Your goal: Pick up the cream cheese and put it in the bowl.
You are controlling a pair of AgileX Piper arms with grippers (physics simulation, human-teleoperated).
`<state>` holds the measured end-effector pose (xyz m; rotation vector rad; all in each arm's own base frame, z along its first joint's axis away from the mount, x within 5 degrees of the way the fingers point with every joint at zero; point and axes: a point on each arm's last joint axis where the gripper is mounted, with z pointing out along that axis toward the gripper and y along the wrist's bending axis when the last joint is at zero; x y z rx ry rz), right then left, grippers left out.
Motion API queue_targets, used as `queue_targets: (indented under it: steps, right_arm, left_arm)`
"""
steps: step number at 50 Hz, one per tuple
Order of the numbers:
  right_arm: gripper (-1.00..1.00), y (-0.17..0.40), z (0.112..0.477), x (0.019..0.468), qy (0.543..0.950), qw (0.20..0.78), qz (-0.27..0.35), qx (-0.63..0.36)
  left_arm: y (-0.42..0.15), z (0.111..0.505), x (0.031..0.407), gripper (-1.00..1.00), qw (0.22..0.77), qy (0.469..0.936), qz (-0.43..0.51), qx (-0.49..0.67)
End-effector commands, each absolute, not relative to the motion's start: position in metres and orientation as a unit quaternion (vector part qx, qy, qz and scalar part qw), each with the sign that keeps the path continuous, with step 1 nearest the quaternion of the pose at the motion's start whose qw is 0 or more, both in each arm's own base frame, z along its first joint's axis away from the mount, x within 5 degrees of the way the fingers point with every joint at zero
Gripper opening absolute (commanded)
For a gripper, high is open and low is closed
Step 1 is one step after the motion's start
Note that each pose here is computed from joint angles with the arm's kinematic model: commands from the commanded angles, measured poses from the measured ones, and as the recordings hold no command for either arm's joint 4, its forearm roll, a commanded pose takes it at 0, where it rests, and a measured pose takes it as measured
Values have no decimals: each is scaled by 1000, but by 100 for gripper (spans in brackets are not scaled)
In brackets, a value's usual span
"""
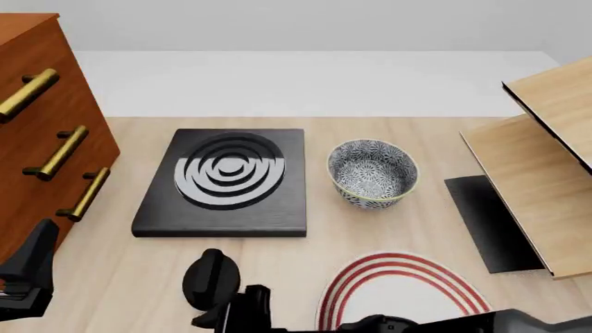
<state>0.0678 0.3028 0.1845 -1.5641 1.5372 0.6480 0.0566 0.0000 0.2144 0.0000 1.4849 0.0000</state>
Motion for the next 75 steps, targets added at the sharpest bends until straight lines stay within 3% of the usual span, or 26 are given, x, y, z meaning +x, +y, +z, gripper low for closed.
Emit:
queue_targets:
  steps: [1,47,70,71,75]
  right_arm:
    - [100,316,171,64,615,403,262,-625]
    - [100,329,125,75,648,379,254,-610]
    - [100,331,119,75,655,372,255,-606]
    - [-100,330,119,76,654,372,253,-608]
    - [-100,330,121,76,652,374,253,-609]
  left_arm:
    - [0,214,57,100,737,676,0,0]
    - [0,214,57,100,737,676,0,0]
    - [0,214,57,100,737,676,0,0]
    - [0,214,57,100,737,676,0,0]
    - [0,214,57,100,737,676,0,0]
